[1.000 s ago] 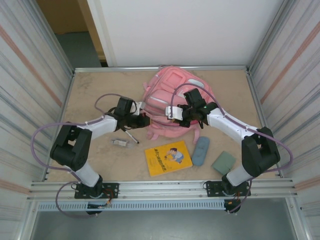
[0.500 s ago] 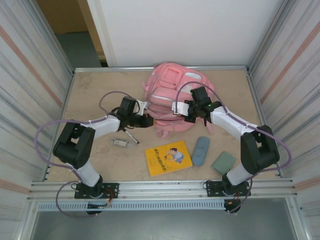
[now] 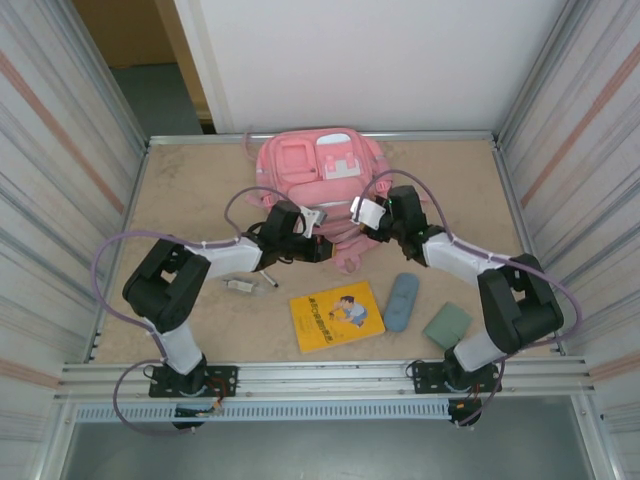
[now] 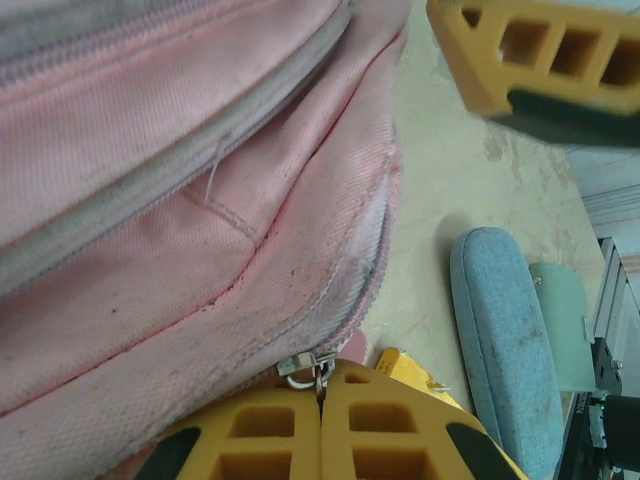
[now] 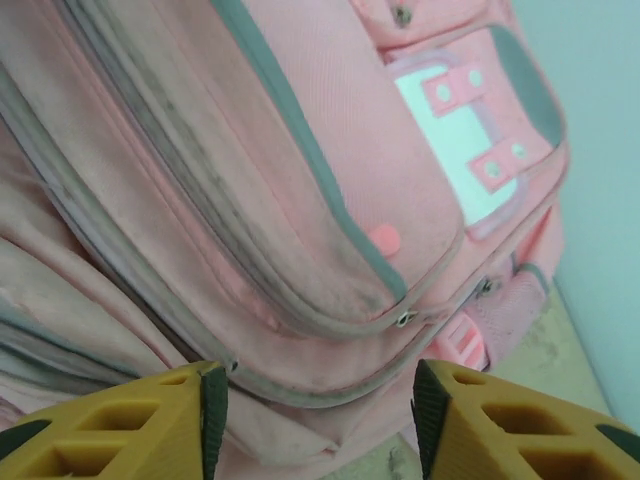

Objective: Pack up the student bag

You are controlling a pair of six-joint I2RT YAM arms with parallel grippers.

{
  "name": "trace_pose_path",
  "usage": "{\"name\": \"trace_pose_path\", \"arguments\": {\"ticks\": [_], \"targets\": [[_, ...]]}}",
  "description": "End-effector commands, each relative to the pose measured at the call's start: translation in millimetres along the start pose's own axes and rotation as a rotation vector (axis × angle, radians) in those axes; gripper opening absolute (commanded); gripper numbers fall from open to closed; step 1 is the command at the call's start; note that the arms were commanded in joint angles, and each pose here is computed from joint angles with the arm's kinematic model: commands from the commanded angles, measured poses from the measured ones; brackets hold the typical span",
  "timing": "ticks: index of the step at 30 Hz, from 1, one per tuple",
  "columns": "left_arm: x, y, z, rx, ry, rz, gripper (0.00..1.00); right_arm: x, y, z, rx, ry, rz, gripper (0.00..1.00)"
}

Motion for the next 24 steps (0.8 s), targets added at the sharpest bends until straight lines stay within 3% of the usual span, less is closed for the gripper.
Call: {"name": "trace_pose_path", "arguments": {"ticks": [1, 2, 3, 4, 7, 8, 9, 10, 12, 16, 20, 24], "targets": [[-7.3, -22.5, -7.7, 0.046, -0.005, -0.055, 0.0, -19.4, -19.1, -14.2, 0.178, 0.176, -0.092, 0.55], [-7.9, -23.8, -6.4, 0.043, -0.01, -0.046, 0.0, -28.3, -20.5, -18.0, 0.245, 0.195, -0.104, 0.55], [-8.0, -23.5, -6.1, 0.042, -0.011, -0.035, 0.0, -36.6, -22.0, -24.6, 0.33, 0.228, -0.124, 0.62], [-8.6, -23.6, -5.8, 0.039, -0.01, -0.032, 0.0, -47.2, -22.7, -34.8, 0.464, 0.27, -0.148, 0.98], [-7.2, -21.5, -4.6, 0.038, -0.006, -0.04, 0.0, -76.9, -9.2, -71.0, 1.083, 0.408, -0.129, 0.99], [-5.9, -21.5, -4.8, 0.039, 0.001, -0.038, 0.0, -88.9, 11.4, -75.1, 1.448, 0.509, -0.03, 0.99], [-4.7, -21.8, -3.8, 0.035, 0.003, -0.033, 0.0, -98.1, 29.1, -72.9, 1.705, 0.541, 0.084, 0.99], [-3.5, -22.0, -4.2, 0.031, 0.008, -0.026, 0.0, -98.4, 37.6, -65.2, 1.928, 0.429, 0.183, 0.99], [-1.8, -22.0, -5.1, 0.029, 0.017, -0.023, 0.0, -84.6, 32.4, -36.9, 2.166, 0.142, 0.288, 0.99], [2.7, -23.8, -6.2, 0.048, 0.03, -0.031, 0.0, -80.3, 8.6, 12.3, 2.242, 0.088, 0.447, 0.99], [3.9, -26.9, -13.5, 0.081, 0.059, -0.053, 0.0, -68.6, -13.7, 37.0, 2.227, 0.081, 0.494, 0.99], [3.2, -29.3, -23.9, 0.136, 0.067, -0.085, 0.0, -44.3, -11.9, 47.8, 2.311, 0.061, 0.581, 0.89]]}}
Point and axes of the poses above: each hand's point on the last joint's axis, 136 mm out from that joint toward the fingers, its own x axis out along the fingers, its own z axis along the line the jaws close on, y = z × x, the point moved 7 cm from there along -x, back along the fingers, and after that the axes turned 11 degrees about x, right-handed, at the moved point
